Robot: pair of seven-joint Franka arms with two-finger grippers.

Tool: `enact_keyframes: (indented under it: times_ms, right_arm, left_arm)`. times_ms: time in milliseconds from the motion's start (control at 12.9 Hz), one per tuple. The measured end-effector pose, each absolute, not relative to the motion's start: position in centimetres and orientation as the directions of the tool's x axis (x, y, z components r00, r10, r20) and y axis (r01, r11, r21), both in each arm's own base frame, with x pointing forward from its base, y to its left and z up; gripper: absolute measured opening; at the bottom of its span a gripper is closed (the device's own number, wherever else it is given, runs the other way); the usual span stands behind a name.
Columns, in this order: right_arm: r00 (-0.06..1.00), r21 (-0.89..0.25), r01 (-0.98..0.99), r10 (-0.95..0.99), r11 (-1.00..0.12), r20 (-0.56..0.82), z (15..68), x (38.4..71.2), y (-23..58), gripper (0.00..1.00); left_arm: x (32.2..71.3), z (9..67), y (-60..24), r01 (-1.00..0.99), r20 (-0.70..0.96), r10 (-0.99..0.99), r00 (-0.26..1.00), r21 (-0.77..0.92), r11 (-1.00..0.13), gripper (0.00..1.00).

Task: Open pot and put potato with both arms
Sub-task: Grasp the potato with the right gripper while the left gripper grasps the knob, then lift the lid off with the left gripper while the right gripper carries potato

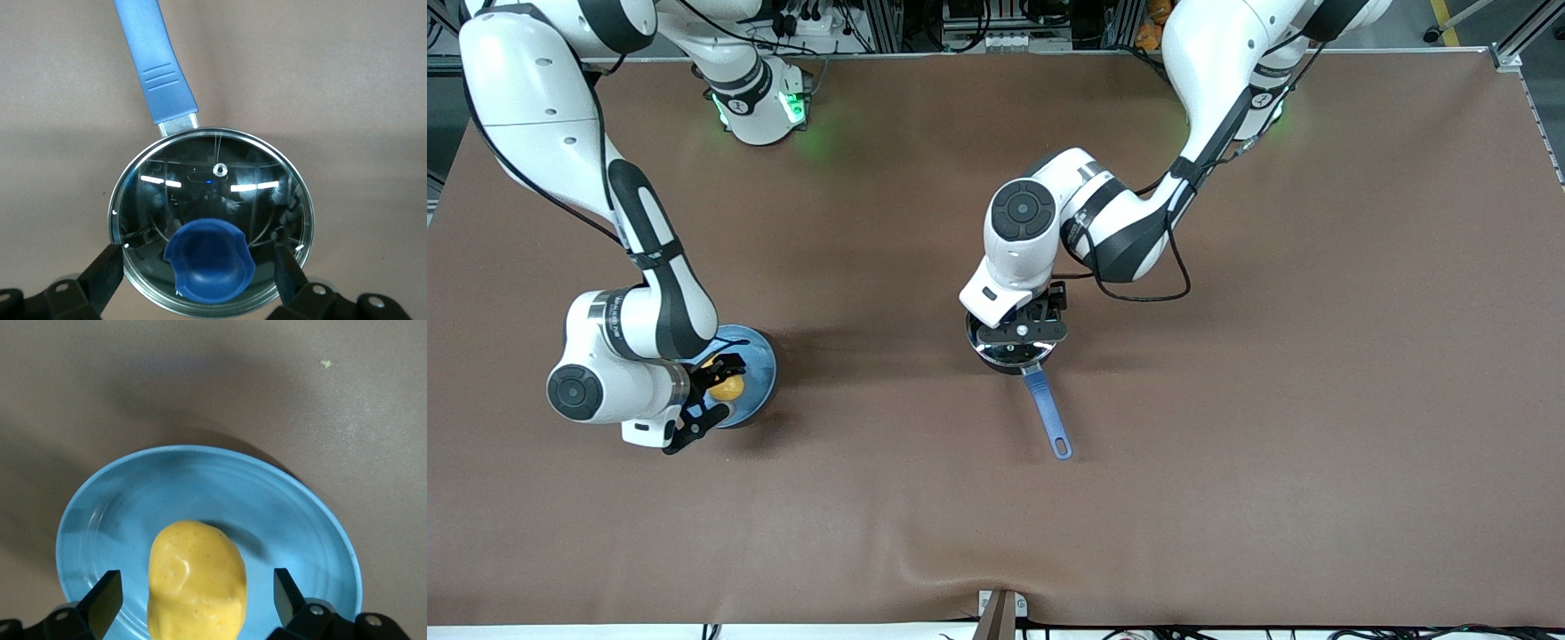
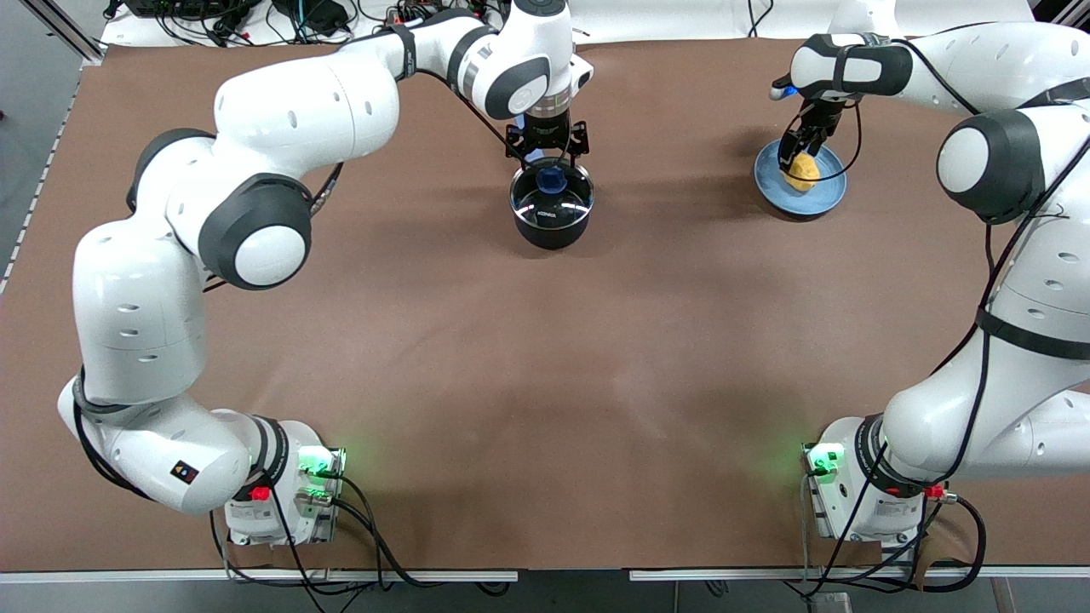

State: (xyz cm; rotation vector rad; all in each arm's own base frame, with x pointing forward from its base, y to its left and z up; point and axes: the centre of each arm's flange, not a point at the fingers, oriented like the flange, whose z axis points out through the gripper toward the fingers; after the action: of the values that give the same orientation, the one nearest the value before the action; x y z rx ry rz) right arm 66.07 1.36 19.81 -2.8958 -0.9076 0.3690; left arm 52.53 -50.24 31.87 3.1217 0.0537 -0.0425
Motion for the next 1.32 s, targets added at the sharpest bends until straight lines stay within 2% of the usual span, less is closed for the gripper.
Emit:
enact_keyframes:
  times_ms: [464,619,696,774,851,1315]
  right_arm:
    - [0.793,-0.156,0.55,0.571,-0.821,-0.21,19.2,65.7,1.3,1.0]
    - [0.794,-0.155,0.55,0.571,-0.821,-0.209,19.1,65.6,1.3,0.8]
    - [0.793,-0.156,0.55,0.571,-0.821,-0.21,19.0,65.6,1.3,0.8]
    - [0.793,-0.156,0.55,0.571,-0.821,-0.21,19.0,65.6,1.3,0.72]
    - [0.793,-0.155,0.55,0.571,-0.821,-0.209,19.1,65.6,1.3,0.59]
    - [0.796,-0.149,0.553,0.573,-0.82,-0.197,19.7,66.1,1.4,0.58]
  left_arm:
    - [52.3,31.2,-50.6,0.082,-0.019,0.082,0.996,0.006,-0.997,1.0]
    - [52.4,30.5,-50.4,0.137,-0.025,0.137,0.99,-0.002,-0.991,1.0]
    - [52.4,30.0,-50.4,0.156,-0.029,0.156,0.987,-0.007,-0.988,1.0]
    - [52.4,29.7,-50.4,0.176,-0.032,0.176,0.984,-0.01,-0.984,1.0]
    - [52.4,29.6,-50.4,0.193,-0.033,0.193,0.981,-0.012,-0.981,1.0]
    - [52.4,29.6,-50.5,0.229,-0.033,0.229,0.973,-0.013,-0.973,1.0]
